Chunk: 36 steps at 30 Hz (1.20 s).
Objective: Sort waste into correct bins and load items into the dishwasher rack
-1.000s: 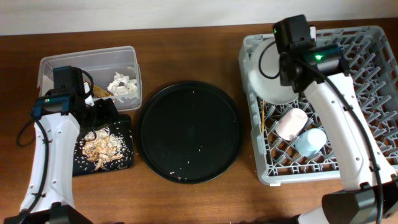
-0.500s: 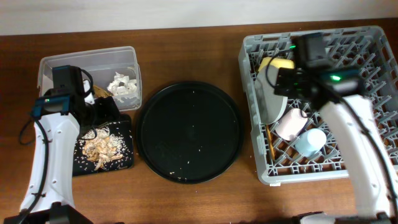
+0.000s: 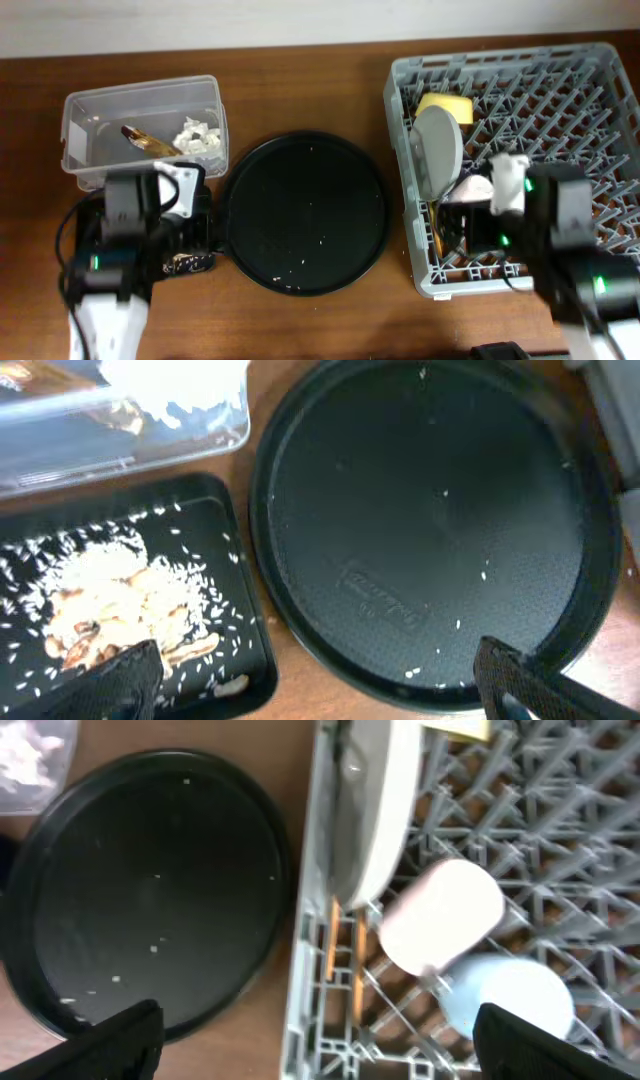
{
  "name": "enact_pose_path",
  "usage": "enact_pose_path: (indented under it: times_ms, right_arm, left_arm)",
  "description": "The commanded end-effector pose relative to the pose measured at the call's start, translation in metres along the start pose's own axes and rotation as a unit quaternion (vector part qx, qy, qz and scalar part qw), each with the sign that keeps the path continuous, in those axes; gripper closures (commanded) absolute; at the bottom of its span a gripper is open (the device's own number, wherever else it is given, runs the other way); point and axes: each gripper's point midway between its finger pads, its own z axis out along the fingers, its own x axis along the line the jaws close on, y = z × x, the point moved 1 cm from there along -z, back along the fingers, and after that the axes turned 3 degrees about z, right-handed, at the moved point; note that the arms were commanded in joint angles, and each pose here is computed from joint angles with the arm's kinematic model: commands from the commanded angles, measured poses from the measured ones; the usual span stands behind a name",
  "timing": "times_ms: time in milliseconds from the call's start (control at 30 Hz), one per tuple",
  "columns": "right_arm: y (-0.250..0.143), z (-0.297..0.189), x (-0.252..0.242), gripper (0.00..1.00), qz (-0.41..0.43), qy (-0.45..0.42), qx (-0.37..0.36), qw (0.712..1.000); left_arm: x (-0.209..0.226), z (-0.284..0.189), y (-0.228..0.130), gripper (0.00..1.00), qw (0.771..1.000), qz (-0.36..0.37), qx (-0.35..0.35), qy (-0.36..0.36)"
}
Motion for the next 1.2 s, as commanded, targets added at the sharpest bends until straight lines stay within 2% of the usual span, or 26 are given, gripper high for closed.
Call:
enact_pose_path:
  times_ms: [0,100,400,500,600,733,833,933,1000,1167]
  right_arm:
    - [-0.025,-0.022,-0.021,0.01,0.002,-0.057,-0.054,0.997]
    - [-0.026,-0.039,-0.018,0.01,0.000,-0.053,-0.092,0.994]
    - [-0.026,-0.039,-0.019,0.01,-0.001,-0.054,-0.091,0.994]
    - [-0.029,-0.046,-0.029,0.01,-0.024,-0.087,-0.117,0.989]
    - [-0.030,-0.045,-0.024,0.01,-0.036,-0.064,-0.222,0.972]
    - [-0.021,-0.026,-0.015,0.01,-0.051,-0.015,-0.413,0.909]
    - [-0.015,-0.001,-0.025,0.01,-0.043,-0.028,-0.462,0.886]
    - [-0.026,0.029,-0.037,0.01,-0.040,-0.039,-0.475,0.878]
    - [-0.055,0.066,-0.044,0.01,-0.037,-0.043,-0.384,0.922]
    - [-0.055,0.066,-0.043,0.01,-0.037,-0.043,-0.384,0.921]
  left_arm:
    - [-0.009,-0.026,-0.020,0.01,0.997,0.029,-0.070,0.007]
    - [-0.013,-0.044,-0.019,0.01,0.993,0.038,-0.110,0.013]
    - [-0.013,-0.044,-0.019,0.01,0.993,0.038,-0.111,0.013]
    - [-0.013,-0.044,-0.019,0.01,0.993,0.038,-0.111,0.013]
    - [-0.013,-0.044,-0.019,0.01,0.993,0.038,-0.111,0.013]
    - [-0.013,-0.044,-0.019,0.01,0.993,0.038,-0.111,0.013]
    - [-0.013,-0.044,-0.019,0.01,0.993,0.038,-0.111,0.013]
    - [-0.013,-0.044,-0.019,0.01,0.993,0.038,-0.111,0.013]
    - [-0.013,-0.044,-0.019,0.01,0.993,0.038,-0.111,0.013]
    - [-0.013,-0.044,-0.019,0.01,0.993,0.038,-0.111,0.013]
